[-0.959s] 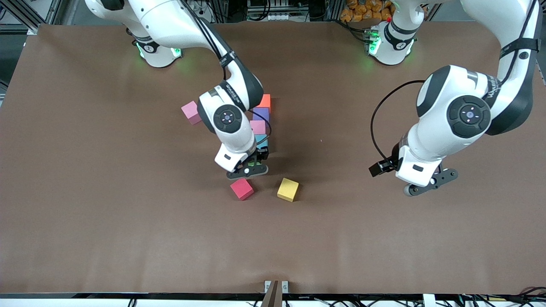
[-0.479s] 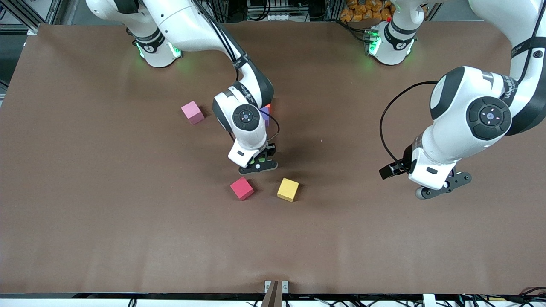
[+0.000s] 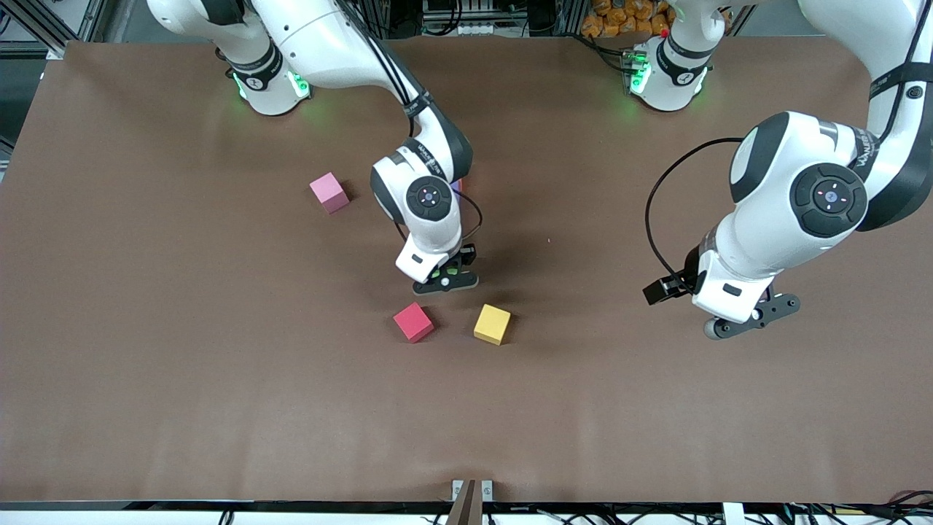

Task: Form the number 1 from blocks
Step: 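Place the green cube beyond the cyan cube with the right gripper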

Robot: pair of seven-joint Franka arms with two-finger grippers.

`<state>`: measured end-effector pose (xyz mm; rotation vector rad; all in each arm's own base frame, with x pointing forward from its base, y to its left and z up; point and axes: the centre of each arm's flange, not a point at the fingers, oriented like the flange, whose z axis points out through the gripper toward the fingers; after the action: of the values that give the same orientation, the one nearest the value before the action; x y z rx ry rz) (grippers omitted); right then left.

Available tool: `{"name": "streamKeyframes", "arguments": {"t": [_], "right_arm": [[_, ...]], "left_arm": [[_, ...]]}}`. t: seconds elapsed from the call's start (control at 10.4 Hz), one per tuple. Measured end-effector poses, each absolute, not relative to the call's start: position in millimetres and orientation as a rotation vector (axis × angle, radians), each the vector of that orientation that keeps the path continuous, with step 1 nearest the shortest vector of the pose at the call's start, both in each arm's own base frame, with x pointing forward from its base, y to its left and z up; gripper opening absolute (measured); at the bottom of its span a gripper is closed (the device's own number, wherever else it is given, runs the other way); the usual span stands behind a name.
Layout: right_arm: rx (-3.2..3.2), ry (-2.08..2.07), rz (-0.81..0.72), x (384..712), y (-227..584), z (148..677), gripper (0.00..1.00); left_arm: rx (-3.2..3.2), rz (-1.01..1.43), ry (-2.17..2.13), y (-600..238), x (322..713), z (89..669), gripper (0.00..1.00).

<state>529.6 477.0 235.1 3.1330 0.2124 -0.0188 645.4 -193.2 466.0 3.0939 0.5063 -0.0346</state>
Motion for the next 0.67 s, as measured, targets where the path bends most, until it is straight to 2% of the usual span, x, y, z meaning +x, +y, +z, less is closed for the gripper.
{"name": "streamKeyframes", "arguments": {"t": [0.38, 0.67], "right_arm": [[3.121, 0.152, -0.043, 518.0, 484.7, 230.6, 0.61], [3.124, 0.129, -0.023, 525.3, 479.6, 237.7, 0.99]], "left_arm": [[3.151, 0.008, 0.355, -191.1, 630.5, 505.1, 1.00], [3.205, -0.026, 0.272, -165.9, 612.0, 536.8, 1.00]]}}
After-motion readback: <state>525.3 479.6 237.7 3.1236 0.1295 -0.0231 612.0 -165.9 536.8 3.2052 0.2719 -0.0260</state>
